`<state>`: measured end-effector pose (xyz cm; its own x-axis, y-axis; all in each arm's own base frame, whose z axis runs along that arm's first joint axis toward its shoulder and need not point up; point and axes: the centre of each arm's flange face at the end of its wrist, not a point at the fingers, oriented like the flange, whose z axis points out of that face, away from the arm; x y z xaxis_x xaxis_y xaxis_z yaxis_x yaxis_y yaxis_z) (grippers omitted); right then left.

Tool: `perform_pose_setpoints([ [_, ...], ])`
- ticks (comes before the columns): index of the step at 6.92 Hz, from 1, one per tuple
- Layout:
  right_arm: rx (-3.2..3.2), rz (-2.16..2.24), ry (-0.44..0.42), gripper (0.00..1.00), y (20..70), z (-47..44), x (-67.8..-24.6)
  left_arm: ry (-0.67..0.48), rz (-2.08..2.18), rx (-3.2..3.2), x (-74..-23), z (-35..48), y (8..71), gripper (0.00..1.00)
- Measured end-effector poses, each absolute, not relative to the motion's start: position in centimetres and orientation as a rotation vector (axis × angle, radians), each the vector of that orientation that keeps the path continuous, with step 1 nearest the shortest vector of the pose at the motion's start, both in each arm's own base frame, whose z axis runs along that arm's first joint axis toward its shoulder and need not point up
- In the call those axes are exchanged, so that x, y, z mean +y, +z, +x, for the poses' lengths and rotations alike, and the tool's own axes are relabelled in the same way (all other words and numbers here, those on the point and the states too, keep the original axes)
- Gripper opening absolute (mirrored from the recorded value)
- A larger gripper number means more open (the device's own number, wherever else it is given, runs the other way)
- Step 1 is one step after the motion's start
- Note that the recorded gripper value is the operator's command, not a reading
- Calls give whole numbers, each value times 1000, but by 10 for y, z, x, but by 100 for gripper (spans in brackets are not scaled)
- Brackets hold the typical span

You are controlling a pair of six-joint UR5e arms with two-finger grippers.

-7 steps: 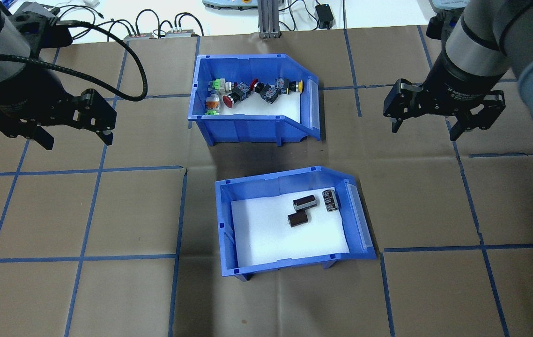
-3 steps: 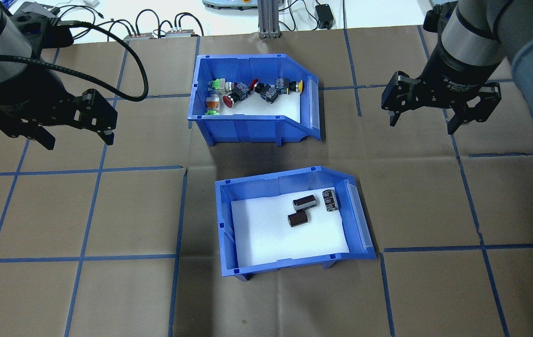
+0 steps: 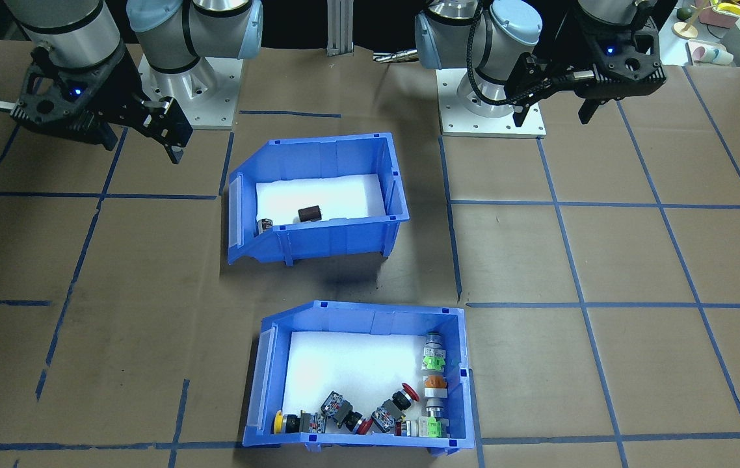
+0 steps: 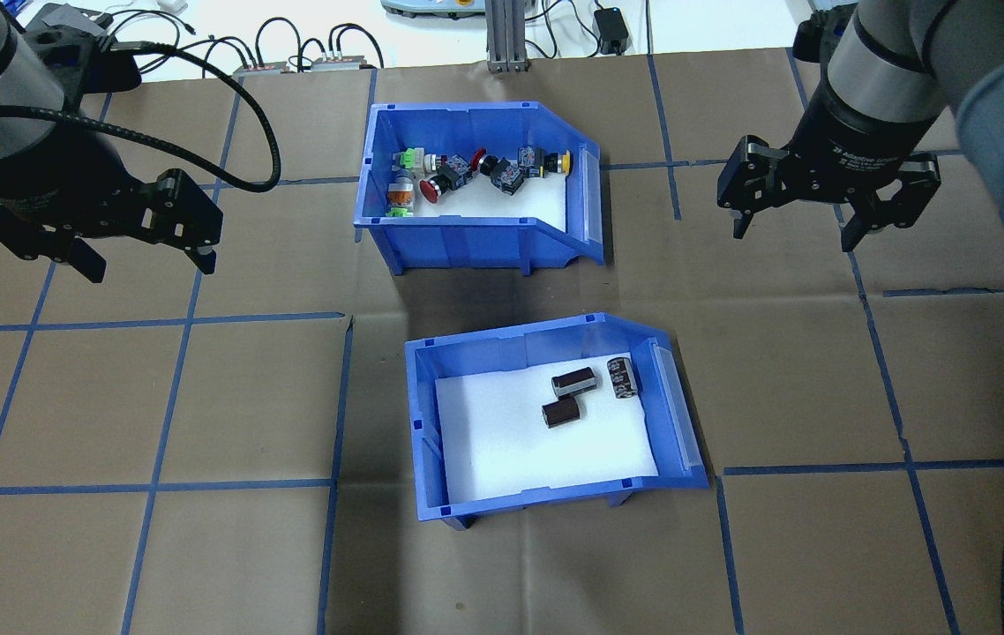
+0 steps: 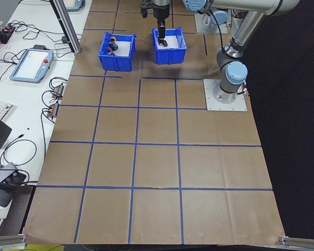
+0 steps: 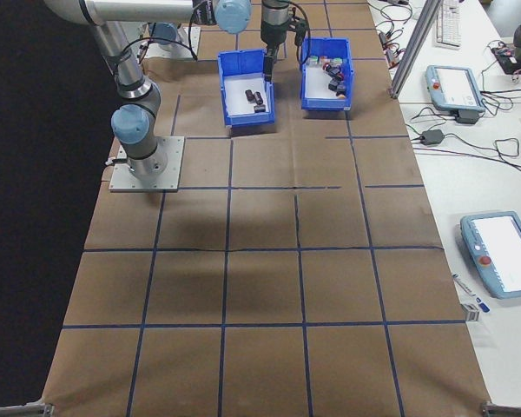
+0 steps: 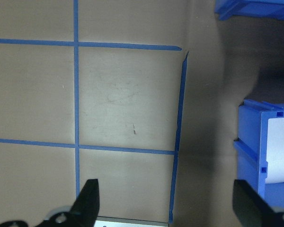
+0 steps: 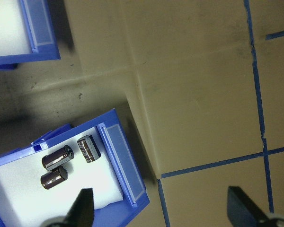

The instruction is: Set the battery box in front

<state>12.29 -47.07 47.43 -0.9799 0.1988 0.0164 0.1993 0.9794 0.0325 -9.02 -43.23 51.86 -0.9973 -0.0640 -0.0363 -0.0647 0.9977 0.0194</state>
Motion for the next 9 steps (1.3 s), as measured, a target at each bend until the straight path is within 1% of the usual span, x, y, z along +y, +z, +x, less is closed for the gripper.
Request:
perform_pose_setpoints([
  [1,-3121,-252,-58,100,471,124,-480,35,-111,3108,-428,-91,516,99],
  [3,-3135,134,-61,100,466,126,-508,37,-129,3172,-410,-99,505,99],
  [4,-3122,339,-69,100,461,128,-534,56,-143,3226,-401,-105,496,95],
  [5,-3094,554,-65,100,457,137,-564,97,-194,3298,-395,-113,481,94],
  [6,-3033,816,-53,100,454,160,-592,131,-341,3356,-388,-121,469,94],
  [7,-2949,1068,-39,100,450,197,-611,180,-624,3342,-378,-126,455,94],
  [9,-2816,1375,-11,100,440,272,-626,394,-1399,3034,-344,-143,410,95],
])
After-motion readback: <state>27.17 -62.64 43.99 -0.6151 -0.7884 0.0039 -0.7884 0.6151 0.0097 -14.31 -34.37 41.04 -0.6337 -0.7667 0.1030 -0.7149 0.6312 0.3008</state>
